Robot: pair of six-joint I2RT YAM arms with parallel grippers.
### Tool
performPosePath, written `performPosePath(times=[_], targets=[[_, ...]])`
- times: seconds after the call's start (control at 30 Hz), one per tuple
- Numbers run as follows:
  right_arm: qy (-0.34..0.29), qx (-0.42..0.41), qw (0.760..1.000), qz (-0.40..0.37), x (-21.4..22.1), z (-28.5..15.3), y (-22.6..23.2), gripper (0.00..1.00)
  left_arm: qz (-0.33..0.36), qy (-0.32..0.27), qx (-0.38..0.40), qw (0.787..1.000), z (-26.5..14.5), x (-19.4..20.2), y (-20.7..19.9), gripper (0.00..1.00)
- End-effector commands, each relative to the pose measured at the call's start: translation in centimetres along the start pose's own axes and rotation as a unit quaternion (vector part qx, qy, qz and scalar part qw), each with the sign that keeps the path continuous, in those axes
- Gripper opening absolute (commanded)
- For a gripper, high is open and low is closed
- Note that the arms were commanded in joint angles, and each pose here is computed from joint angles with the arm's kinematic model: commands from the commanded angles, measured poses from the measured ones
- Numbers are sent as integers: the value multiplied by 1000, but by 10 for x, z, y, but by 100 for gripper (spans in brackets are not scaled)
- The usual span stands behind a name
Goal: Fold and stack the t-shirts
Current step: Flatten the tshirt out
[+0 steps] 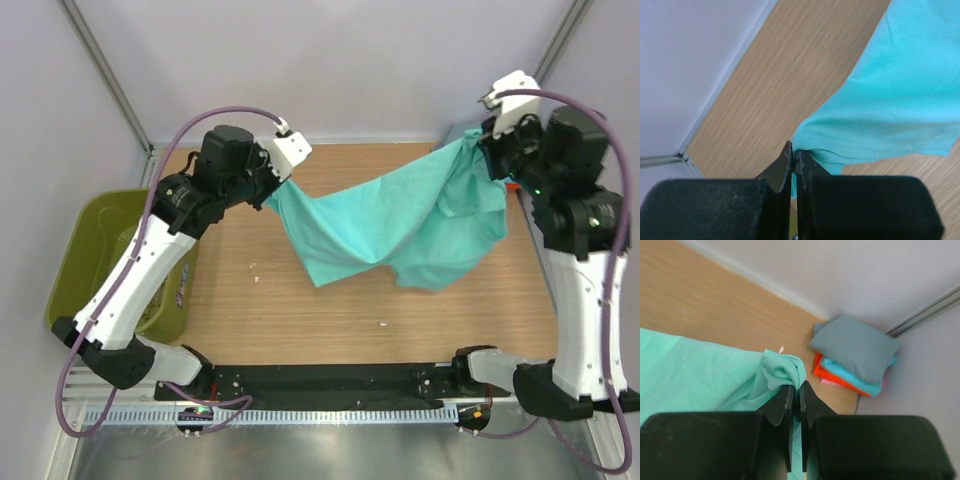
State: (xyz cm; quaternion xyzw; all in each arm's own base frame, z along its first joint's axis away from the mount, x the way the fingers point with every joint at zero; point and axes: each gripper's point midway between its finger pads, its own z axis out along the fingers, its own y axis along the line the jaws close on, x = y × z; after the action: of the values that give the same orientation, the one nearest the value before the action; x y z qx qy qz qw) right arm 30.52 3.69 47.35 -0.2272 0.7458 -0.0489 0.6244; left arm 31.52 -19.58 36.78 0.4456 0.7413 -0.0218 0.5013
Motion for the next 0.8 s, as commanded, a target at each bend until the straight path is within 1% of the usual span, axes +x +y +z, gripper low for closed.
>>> performPosePath(times=[0.0,0.03,0.07,0.13,0.17,0.27,0.3,0.33,0.37,0.4,0.43,0.47,0.5,0.53,0.6,0.63,0.67,0.7,0.73,0.77], targets=[[84,-44,995,17,57,61,21,1,17,31,-13,999,24,23,-1,0],[93,-48,994,16,65,71,22,1,19,38,-8,999,29,29,-4,0],[119,-60,991,20,83,87,29,1,19,55,0,998,37,42,-10,0],[139,-67,988,25,99,104,33,1,14,69,5,998,47,53,-14,0],[166,-74,983,27,119,117,39,1,5,83,15,996,53,65,-21,0],[204,-90,974,29,149,137,49,1,-17,104,31,994,66,86,-30,0],[227,-100,968,29,168,148,55,1,-22,126,37,991,74,106,-38,0],[237,-101,966,27,178,156,57,1,-24,126,27,991,86,110,-37,1],[255,-81,963,31,190,163,53,5,-31,138,21,990,93,117,-38,12],[264,-69,961,36,196,171,50,20,-34,147,-16,989,95,115,-23,19],[256,-53,964,38,191,175,42,26,-39,150,-41,987,96,111,-13,26],[240,-36,969,42,178,176,32,31,-46,161,-60,984,99,110,-5,37],[229,6,973,40,169,173,13,48,-49,154,-92,982,93,99,10,42],[221,24,974,41,162,171,5,55,-45,149,-93,983,91,96,12,55],[214,32,976,36,155,162,1,63,-31,133,-74,988,88,88,3,61],[198,36,979,34,146,152,-2,64,-18,142,-56,988,89,96,-9,63],[207,32,977,29,157,146,4,66,-4,145,-45,988,88,98,-18,68],[208,31,978,17,159,141,4,68,29,156,-12,987,87,100,-42,69],[195,33,980,5,153,130,2,68,42,164,24,985,88,108,-62,68],[210,14,978,-8,173,127,13,68,51,172,50,982,87,114,-79,67]])
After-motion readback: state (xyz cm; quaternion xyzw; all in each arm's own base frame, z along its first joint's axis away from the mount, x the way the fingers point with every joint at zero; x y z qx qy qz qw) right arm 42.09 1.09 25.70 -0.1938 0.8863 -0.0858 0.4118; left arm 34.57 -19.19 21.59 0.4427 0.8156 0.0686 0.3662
